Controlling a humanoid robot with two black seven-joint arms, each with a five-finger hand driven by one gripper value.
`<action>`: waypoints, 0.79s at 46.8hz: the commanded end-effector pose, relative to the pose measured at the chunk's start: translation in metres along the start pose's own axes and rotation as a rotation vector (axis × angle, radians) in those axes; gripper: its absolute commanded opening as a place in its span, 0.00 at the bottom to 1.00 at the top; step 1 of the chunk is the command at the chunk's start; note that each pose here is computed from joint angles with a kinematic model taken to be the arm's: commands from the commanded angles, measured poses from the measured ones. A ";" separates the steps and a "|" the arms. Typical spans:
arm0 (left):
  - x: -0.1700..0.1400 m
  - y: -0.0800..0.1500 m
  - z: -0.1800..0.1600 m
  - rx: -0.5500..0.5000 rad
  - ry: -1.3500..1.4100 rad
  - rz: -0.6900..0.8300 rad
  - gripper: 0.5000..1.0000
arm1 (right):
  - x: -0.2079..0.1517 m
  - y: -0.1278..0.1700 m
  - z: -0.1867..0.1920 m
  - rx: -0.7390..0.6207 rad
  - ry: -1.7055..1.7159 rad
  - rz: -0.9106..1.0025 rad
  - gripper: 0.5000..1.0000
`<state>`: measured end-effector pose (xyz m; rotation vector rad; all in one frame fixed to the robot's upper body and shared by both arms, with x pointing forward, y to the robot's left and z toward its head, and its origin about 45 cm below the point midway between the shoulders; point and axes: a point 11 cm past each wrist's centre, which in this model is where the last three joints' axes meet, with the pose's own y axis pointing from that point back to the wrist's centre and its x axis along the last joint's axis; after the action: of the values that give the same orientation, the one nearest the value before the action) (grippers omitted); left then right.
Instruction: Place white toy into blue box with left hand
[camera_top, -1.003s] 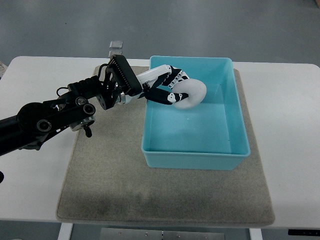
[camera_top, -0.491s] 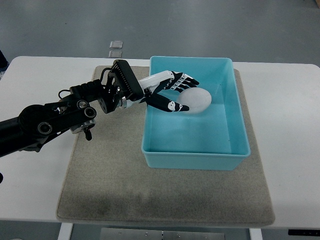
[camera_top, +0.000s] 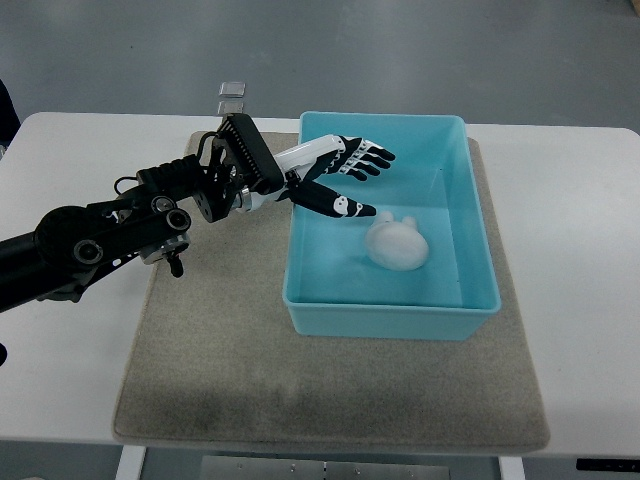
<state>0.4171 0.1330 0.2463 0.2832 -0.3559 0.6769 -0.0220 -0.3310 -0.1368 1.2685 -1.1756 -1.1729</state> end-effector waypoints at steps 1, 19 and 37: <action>0.005 0.000 0.004 -0.014 0.000 0.019 0.70 | 0.000 0.000 0.000 0.000 0.001 0.000 0.87; 0.069 0.009 0.019 -0.086 0.103 0.245 0.77 | 0.000 0.000 0.000 0.000 -0.001 0.000 0.87; 0.122 0.030 -0.005 -0.103 0.518 0.521 0.85 | 0.000 0.000 0.000 0.000 -0.001 0.000 0.87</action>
<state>0.4830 0.2169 0.2955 -0.0604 -0.0091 1.1690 -0.0219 -0.3310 -0.1368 1.2687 -1.1759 -1.1729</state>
